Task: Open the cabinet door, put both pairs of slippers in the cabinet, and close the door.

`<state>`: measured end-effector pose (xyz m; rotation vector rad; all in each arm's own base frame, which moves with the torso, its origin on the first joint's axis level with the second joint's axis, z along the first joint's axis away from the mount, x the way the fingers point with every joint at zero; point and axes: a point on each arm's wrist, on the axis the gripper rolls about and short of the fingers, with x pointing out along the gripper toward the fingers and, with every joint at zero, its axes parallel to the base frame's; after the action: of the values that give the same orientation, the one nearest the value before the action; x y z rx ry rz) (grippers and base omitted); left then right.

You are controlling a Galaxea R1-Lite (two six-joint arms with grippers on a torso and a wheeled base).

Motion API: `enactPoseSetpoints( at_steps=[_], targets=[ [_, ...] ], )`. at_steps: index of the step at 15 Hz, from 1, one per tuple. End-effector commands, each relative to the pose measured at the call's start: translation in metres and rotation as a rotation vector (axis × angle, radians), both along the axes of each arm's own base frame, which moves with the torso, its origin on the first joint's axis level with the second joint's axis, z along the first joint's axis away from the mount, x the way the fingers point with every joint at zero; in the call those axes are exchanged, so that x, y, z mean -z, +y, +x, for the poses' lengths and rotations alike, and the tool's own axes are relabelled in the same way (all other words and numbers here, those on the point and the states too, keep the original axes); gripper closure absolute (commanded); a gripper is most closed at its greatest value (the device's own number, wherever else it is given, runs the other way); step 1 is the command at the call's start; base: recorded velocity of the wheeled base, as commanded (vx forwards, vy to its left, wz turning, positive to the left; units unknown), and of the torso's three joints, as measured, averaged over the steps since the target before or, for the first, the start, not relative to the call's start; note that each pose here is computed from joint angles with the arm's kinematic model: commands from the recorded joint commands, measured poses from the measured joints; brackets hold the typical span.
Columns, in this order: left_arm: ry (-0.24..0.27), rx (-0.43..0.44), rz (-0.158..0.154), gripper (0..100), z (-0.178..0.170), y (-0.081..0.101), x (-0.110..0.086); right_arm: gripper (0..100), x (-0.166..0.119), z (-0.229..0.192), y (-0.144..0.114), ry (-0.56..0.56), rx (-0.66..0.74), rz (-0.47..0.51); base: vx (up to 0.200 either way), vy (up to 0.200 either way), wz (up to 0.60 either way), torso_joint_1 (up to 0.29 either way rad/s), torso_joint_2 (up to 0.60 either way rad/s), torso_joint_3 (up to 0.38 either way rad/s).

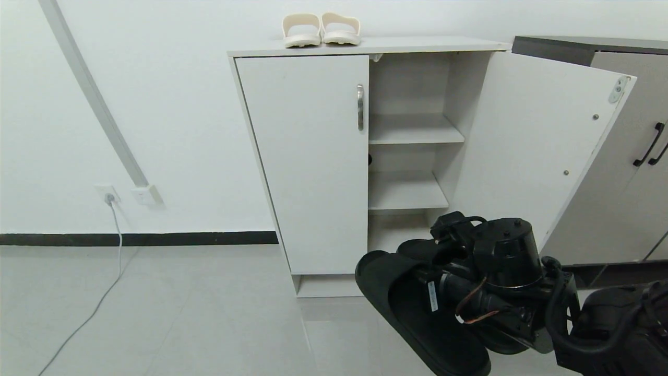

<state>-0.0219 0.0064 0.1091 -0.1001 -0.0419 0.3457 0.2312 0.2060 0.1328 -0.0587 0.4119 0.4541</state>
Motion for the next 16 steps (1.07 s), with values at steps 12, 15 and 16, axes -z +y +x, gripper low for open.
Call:
enactPoseSetpoints(
  at_steps=[12,15,16],
  targets=[
    [0.043,0.376,0.119,100,-0.001,-0.007,0.034,100,0.008,0.014,0.029,-0.049,0.106,-0.039,0.0,0.0,0.0,0.0,0.0,0.0],
    [0.043,0.378,0.121,100,-0.001,-0.007,0.034,100,-0.007,0.039,0.051,-0.151,0.29,0.011,0.0,0.0,0.0,0.0,0.0,0.0],
    [0.043,0.378,0.121,100,-0.001,-0.007,0.034,100,-0.012,0.049,0.055,-0.185,0.355,0.02,0.0,0.0,0.0,0.0,0.0,0.0]
  ],
)
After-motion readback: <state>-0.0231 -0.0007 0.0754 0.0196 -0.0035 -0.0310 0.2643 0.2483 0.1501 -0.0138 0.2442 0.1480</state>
